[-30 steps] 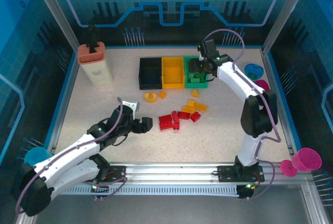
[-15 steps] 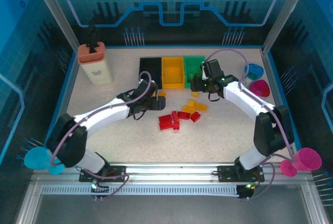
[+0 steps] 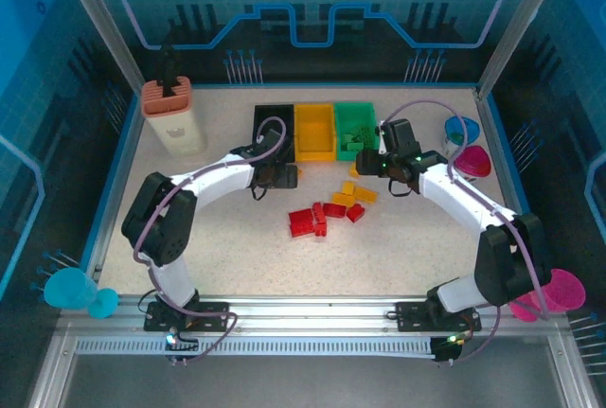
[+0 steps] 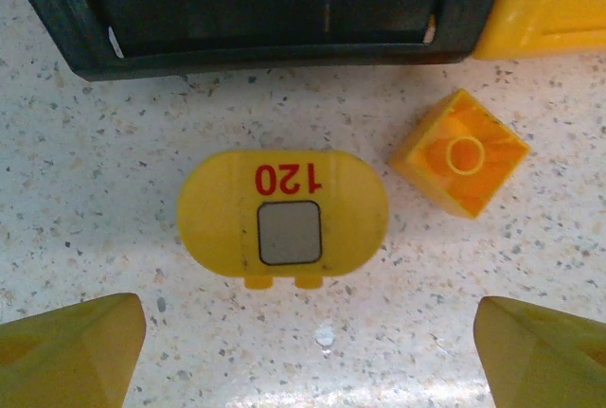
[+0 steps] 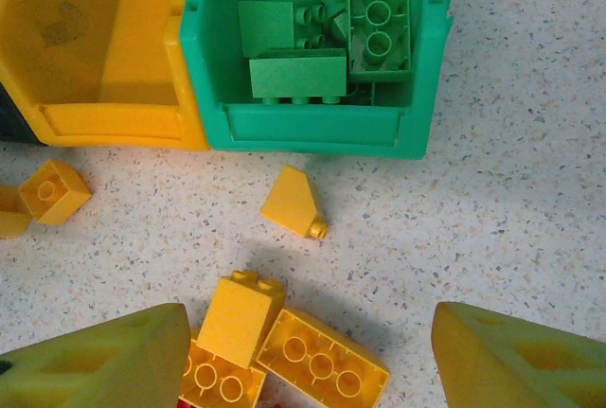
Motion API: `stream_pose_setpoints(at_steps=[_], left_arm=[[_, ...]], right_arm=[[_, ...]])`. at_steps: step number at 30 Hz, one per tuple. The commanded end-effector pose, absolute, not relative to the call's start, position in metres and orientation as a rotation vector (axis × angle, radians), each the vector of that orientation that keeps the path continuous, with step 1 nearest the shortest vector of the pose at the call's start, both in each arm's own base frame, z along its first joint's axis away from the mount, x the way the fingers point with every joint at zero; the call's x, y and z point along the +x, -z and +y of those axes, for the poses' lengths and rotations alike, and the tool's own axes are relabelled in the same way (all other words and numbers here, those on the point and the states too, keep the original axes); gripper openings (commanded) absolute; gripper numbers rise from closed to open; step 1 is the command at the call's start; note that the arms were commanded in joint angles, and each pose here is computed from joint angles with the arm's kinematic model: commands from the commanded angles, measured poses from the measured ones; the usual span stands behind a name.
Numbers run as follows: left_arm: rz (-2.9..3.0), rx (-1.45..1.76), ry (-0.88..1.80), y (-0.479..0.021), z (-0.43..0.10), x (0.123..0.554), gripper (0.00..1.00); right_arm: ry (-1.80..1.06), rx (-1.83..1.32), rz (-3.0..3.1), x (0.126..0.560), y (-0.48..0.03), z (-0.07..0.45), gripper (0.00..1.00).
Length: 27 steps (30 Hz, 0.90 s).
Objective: Sort the legos into containers by color
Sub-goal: Pick up the lego from the center of the table.
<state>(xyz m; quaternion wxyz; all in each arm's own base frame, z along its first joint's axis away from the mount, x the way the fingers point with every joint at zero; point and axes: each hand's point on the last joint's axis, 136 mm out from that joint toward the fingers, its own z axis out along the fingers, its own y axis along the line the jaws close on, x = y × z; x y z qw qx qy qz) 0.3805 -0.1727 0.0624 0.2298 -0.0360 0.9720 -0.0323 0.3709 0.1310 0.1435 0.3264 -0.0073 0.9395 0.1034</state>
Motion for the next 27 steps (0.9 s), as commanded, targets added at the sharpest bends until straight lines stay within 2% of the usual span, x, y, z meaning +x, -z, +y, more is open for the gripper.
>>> stream_pose_setpoints(at_steps=[1,22,25,27], left_arm=[[2.696,-0.092,0.059,-0.060,-0.166,0.388,0.91],[2.753,-0.051,0.033,-0.030,-0.170,0.408,0.85],[2.763,-0.041,0.018,-0.027,-0.168,0.407,0.81],[2.764,-0.041,0.017,-0.028,-0.168,0.405,0.74]], right_arm=[[-0.294,0.014,2.424,0.372,-0.152,0.127,0.69],[-0.310,0.032,2.427,0.362,-0.148,0.123,0.68],[-0.302,0.029,2.427,0.361,-0.149,0.122,0.68],[-0.304,0.028,2.429,0.360,-0.148,0.122,0.68]])
